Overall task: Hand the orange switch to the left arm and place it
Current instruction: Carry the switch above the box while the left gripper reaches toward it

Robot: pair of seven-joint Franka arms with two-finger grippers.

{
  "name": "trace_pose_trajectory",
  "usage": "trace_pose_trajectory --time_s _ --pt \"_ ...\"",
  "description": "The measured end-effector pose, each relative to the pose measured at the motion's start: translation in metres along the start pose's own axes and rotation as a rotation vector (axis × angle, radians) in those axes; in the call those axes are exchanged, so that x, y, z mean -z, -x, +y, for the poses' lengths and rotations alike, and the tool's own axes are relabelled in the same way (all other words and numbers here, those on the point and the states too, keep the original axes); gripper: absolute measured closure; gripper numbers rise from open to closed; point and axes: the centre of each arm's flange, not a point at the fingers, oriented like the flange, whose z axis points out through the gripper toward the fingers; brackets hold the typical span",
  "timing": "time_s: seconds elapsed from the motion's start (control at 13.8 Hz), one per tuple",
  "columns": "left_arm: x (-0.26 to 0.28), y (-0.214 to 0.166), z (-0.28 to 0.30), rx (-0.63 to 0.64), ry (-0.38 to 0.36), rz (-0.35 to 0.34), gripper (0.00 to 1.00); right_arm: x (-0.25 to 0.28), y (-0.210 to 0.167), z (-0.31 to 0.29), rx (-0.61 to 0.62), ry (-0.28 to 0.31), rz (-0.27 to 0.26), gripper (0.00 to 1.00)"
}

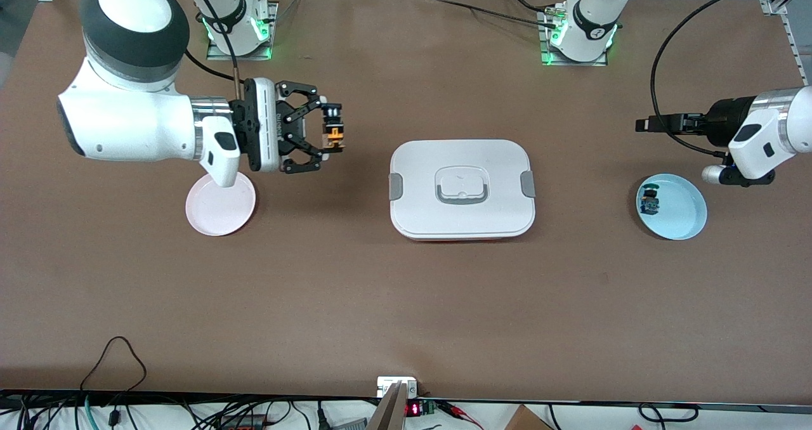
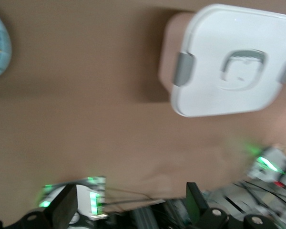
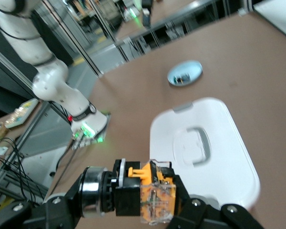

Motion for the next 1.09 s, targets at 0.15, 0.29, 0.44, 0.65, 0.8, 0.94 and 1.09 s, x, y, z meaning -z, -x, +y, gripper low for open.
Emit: trace_pose_trajectory --time_s 0.15,0.29,0.44,0.65,0.8,0.94,1.09 --pt "-0.008 -0.007 0.006 -0.03 0.171 -0.057 0.0 -0.013 -0.002 0.007 0.062 -0.027 0.092 0.27" --pt "-0.017 -0.015 0.016 -0.066 0.392 -0.104 0.0 -0.026 -0.004 0.013 0.084 -0.042 0.168 0.27" --pt "-0.028 -0.02 0.027 -0.109 0.572 -0.125 0.0 -0.046 -0.013 0.01 0.074 -0.071 0.248 0.27" --pt "-0.044 -0.028 0.06 -0.128 0.704 -0.075 0.0 -0.074 -0.028 0.007 0.087 -0.037 0.322 0.27" --pt "-0.058 -0.022 0.098 -0.141 0.752 -0.035 0.0 -0.09 -0.036 0.002 0.086 -0.01 0.332 0.27" --pt "-0.068 -0.012 0.126 -0.148 0.758 0.002 0.0 -0.109 -0.042 -0.006 0.09 -0.018 0.328 0.27" --pt "-0.076 -0.008 0.142 -0.138 0.777 0.037 0.0 -0.123 -0.045 -0.01 0.091 -0.028 0.357 0.27"
